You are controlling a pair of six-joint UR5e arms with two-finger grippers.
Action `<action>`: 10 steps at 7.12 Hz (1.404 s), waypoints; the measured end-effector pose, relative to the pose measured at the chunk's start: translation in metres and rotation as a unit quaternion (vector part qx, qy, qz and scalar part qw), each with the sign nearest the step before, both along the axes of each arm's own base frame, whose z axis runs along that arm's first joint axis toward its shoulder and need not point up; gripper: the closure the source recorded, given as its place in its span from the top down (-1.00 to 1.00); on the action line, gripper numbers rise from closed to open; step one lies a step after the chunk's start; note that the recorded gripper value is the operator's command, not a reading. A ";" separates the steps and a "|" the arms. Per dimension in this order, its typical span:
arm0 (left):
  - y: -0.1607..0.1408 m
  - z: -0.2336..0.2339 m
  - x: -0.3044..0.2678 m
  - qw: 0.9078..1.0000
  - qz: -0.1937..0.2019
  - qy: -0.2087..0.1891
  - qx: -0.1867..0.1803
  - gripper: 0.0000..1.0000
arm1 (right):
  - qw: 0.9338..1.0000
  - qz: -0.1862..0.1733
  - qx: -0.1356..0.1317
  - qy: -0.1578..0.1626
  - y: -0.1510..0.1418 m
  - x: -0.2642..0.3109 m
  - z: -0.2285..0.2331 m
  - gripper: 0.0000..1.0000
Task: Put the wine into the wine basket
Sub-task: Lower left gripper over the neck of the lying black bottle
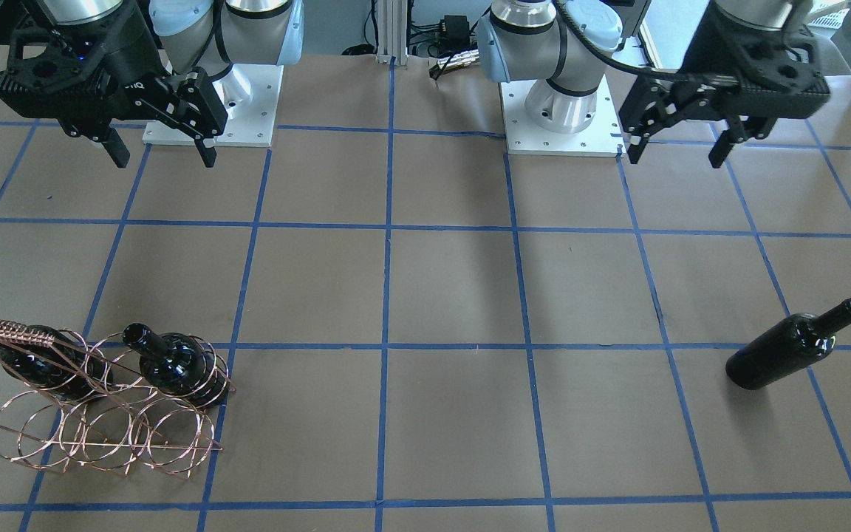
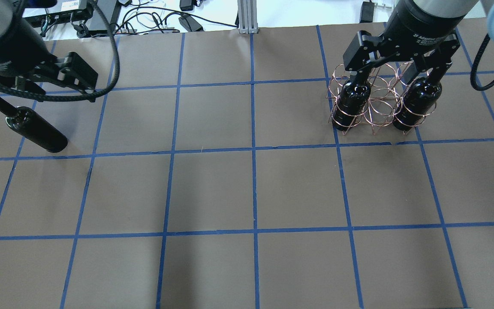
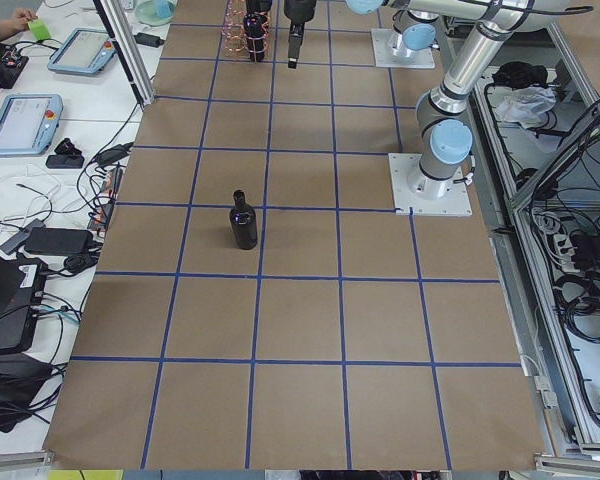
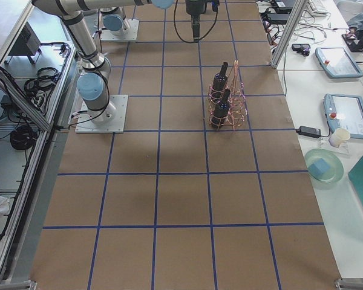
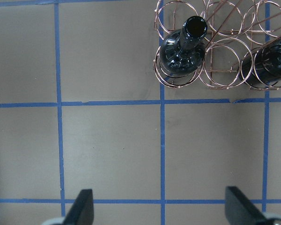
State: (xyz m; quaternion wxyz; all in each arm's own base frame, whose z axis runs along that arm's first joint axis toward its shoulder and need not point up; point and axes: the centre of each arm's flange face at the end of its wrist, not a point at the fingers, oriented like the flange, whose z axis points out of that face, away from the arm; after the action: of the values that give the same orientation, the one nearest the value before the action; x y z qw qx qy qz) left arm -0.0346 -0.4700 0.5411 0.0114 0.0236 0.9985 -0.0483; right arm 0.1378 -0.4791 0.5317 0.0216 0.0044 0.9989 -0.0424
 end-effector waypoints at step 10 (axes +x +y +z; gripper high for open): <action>-0.080 -0.103 0.257 0.995 -0.094 -0.013 -0.011 0.98 | 1.000 0.001 0.012 0.024 -0.018 -0.006 -0.027 1.00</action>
State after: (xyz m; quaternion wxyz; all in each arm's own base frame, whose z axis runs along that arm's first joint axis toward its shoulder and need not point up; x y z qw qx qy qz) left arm 0.2222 -0.5503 0.4377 0.0197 0.1177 0.9911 -0.0598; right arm 0.1318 -0.4976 0.5047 -0.0025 0.0028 0.9995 -0.0308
